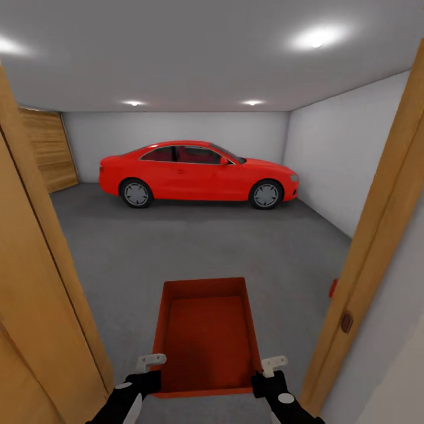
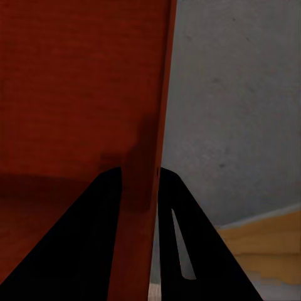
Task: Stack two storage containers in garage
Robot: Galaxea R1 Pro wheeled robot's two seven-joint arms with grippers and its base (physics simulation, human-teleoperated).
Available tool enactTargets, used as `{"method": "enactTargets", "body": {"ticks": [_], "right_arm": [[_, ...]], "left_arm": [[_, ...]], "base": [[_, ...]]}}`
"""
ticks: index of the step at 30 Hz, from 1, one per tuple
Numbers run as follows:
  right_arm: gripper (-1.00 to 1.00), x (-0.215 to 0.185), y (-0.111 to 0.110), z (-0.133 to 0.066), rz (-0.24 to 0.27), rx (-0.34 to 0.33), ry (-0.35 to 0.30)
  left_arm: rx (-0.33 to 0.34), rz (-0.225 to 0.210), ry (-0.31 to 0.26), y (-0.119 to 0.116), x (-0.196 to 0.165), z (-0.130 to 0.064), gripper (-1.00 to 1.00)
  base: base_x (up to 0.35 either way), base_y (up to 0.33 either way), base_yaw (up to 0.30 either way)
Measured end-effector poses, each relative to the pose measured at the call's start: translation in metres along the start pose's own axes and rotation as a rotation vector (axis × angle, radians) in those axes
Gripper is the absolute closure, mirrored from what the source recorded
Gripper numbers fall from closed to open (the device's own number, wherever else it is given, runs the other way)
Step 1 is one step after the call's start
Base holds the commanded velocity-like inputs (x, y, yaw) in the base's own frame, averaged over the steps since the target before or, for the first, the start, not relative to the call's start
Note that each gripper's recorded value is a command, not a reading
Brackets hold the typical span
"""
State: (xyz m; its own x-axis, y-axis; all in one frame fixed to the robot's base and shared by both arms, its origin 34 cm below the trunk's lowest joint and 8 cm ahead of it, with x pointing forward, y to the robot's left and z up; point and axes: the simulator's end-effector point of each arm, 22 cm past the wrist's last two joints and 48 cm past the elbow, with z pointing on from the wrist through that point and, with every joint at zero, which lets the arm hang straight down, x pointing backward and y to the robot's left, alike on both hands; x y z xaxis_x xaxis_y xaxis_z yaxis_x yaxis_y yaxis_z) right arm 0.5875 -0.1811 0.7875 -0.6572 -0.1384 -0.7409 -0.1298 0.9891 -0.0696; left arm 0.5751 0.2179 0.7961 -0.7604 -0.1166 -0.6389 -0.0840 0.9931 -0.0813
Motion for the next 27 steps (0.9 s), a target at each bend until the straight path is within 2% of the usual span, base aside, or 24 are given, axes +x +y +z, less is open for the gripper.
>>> {"method": "enactTargets", "body": {"ticks": [4,27], "right_arm": [[1.00,0.0002,0.0000,0.0004,0.000,0.000,0.001],[1.00,0.0002,-0.0004,0.0005,0.000,0.000,0.001]], "left_arm": [[-0.001,0.000,0.001,0.0001,0.0001,0.0004,1.00],[0.000,0.000,0.001,-0.0003,0.0001,0.0005,1.00]], "base": [[0.195,0.000,0.000],[0.005,0.000,0.000]]}}
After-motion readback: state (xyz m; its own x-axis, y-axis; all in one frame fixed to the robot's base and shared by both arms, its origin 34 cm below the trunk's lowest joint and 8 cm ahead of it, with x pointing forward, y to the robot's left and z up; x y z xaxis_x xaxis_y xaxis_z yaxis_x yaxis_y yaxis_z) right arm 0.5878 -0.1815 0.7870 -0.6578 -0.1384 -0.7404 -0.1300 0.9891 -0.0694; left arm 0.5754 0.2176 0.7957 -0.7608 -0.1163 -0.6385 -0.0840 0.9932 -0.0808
